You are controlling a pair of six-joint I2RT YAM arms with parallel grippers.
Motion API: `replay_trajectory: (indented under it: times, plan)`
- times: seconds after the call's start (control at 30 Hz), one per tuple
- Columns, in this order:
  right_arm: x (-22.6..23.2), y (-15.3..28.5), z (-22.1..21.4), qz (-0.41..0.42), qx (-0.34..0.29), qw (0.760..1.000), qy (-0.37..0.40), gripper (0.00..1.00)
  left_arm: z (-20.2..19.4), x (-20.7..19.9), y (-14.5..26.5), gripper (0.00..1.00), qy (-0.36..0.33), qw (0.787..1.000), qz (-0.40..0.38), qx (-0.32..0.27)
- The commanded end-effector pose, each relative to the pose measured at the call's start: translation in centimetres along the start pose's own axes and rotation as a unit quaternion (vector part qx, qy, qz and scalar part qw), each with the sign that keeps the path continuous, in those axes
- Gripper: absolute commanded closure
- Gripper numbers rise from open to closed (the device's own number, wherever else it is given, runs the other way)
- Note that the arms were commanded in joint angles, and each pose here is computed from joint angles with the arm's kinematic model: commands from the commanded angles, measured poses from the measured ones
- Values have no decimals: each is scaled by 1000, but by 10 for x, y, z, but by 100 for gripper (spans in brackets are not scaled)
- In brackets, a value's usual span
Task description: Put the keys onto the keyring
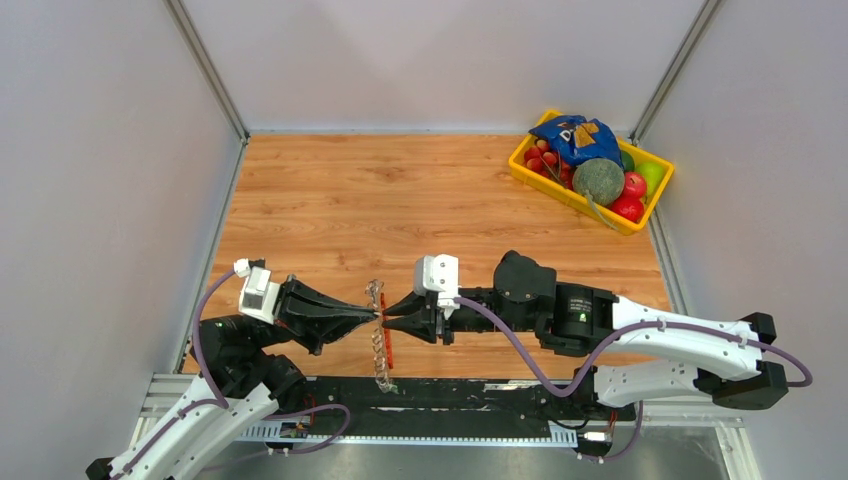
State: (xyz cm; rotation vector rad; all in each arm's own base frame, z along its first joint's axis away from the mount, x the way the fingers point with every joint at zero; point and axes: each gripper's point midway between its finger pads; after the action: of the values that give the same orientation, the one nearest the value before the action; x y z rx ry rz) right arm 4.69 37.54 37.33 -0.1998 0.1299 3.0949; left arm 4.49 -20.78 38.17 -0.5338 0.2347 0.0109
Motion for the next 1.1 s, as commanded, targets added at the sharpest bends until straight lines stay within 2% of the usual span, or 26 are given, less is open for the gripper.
replay_trajectory:
  times: [0.0, 0.3, 0.57, 0.73, 0.97, 1.07]
  plan:
    - [4, 1, 25, 8, -30, 999, -6, 76, 18, -10, -2, 100, -27, 999, -11, -24]
    - [7, -2, 28, 15, -35, 999, -6, 78, 17, -9, 0, 100, -28, 999, -9, -24]
    - [11, 0, 32, 21, -42, 999, -3, 95, 15, -8, 0, 100, -27, 999, -8, -22]
    - [12, -2, 34, 24, -44, 999, -1, 88, 14, -8, 0, 100, -25, 999, -9, -20]
    - [12, -4, 37, 23, -46, 999, -2, 87, 12, -8, 0, 100, -22, 1000, -10, -18]
    - [12, -4, 37, 24, -45, 999, 1, 98, 12, -10, 0, 100, -23, 999, -13, -18]
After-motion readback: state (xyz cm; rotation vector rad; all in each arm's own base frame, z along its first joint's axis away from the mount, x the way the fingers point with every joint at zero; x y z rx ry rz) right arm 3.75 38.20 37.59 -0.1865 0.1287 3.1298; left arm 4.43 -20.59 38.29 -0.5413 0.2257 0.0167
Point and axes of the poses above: each gripper's point midway between its finger pads, its own y axis back along the fingers, its own x axis along the line the jaws close on, z = x × y, and after that the axes turned 3 degrees about y, right-handed
